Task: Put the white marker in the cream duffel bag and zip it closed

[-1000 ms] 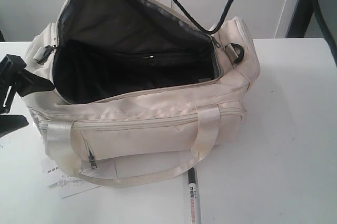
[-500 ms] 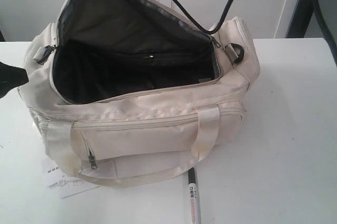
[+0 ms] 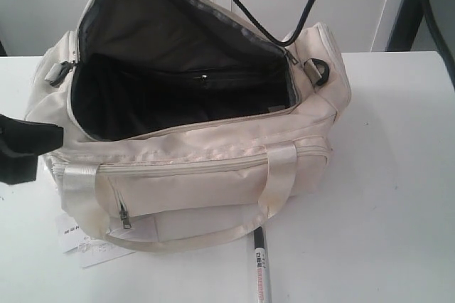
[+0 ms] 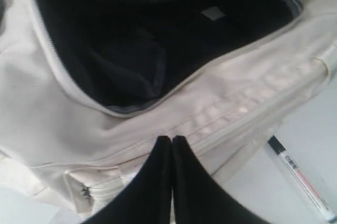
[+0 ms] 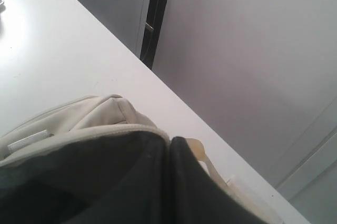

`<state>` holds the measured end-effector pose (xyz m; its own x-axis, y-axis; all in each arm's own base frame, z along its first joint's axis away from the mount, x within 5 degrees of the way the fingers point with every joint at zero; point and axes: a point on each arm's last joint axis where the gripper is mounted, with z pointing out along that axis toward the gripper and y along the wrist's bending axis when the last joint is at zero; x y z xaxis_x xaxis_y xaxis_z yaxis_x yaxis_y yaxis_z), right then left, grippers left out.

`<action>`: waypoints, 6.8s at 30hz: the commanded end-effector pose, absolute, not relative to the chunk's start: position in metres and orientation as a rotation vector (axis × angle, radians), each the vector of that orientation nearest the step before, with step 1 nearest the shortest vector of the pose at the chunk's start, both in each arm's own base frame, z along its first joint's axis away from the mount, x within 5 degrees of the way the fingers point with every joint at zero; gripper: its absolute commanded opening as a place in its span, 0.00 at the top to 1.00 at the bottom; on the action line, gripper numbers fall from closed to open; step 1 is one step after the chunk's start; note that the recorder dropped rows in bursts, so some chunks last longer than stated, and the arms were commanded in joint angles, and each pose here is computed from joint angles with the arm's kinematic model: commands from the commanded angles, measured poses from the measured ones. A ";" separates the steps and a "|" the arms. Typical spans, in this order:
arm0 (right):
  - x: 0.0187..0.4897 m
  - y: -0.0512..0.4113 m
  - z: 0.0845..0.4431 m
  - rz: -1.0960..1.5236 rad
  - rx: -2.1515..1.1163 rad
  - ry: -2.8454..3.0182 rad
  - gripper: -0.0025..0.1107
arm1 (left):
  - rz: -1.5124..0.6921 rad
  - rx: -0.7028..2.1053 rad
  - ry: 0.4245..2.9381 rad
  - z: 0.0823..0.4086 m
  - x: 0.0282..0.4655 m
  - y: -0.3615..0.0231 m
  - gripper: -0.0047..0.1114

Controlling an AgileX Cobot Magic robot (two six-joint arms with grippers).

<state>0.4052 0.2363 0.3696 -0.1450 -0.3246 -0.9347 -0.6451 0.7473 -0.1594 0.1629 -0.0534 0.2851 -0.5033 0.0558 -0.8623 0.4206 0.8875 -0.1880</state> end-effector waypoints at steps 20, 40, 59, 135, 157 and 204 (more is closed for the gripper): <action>0.406 0.230 0.379 0.331 -0.727 1.724 0.98 | -0.875 0.859 2.106 0.271 0.164 -0.140 0.96; 0.406 0.230 0.379 0.349 -0.707 1.734 0.98 | -0.586 1.188 2.505 0.225 0.204 -0.266 0.96; 0.406 0.230 0.379 0.349 -0.707 1.734 0.98 | -0.630 0.944 2.748 0.216 0.207 -0.274 0.96; 0.406 0.230 0.379 0.349 -0.707 1.734 0.98 | -0.259 0.448 2.913 0.182 0.218 -0.321 0.96; 0.406 0.230 0.379 0.359 -0.694 1.740 0.98 | 0.009 0.712 2.647 0.261 0.169 -0.295 0.96; 0.406 0.230 0.379 0.362 -0.689 1.740 0.98 | -0.060 0.545 1.822 0.311 0.213 -0.104 0.96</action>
